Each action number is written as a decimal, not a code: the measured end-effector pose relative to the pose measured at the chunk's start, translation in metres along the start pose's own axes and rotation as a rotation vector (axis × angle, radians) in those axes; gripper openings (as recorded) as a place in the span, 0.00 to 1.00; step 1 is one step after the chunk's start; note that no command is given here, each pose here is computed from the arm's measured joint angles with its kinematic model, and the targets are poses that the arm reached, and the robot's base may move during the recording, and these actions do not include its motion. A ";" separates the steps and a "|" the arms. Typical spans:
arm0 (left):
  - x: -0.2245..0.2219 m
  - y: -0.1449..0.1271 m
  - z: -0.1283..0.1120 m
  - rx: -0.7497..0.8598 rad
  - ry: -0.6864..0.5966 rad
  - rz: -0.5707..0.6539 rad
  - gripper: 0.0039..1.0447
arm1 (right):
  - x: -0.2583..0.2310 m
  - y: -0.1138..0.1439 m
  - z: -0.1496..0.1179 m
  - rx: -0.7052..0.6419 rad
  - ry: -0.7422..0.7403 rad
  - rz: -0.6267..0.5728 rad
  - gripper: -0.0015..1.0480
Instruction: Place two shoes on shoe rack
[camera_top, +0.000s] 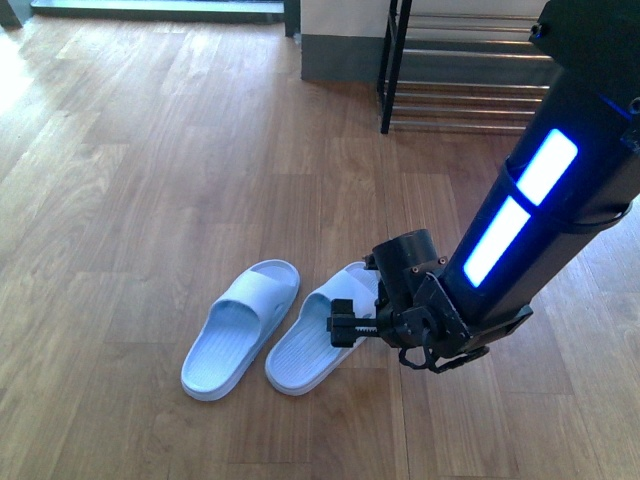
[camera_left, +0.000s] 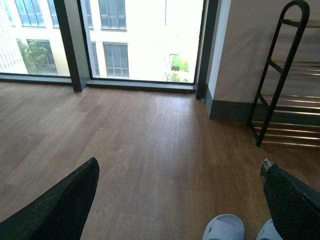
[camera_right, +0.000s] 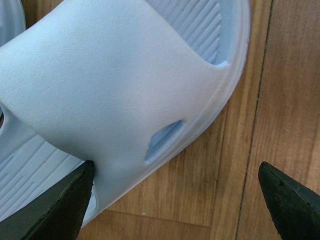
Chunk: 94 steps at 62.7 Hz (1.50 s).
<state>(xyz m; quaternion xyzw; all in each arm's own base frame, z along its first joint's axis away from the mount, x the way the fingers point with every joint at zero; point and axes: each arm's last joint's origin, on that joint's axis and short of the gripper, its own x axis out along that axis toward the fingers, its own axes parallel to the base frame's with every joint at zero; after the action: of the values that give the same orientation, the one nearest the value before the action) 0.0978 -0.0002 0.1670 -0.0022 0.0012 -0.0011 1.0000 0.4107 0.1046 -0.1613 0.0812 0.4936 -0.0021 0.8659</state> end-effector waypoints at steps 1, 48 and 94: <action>0.000 0.000 0.000 0.000 0.000 0.000 0.91 | 0.001 0.002 0.001 0.011 0.000 0.008 0.91; 0.000 0.000 0.000 0.000 0.000 0.000 0.91 | -0.009 0.005 0.020 -0.029 0.067 0.136 0.91; 0.000 0.000 0.000 0.000 0.000 0.000 0.91 | 0.050 0.000 0.042 0.014 -0.146 -0.050 0.89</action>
<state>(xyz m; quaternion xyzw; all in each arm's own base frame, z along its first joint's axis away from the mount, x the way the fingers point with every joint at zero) 0.0978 -0.0002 0.1670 -0.0024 0.0012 -0.0011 1.0000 0.4727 0.1023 -0.1831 0.0744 0.4311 -0.0330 0.8986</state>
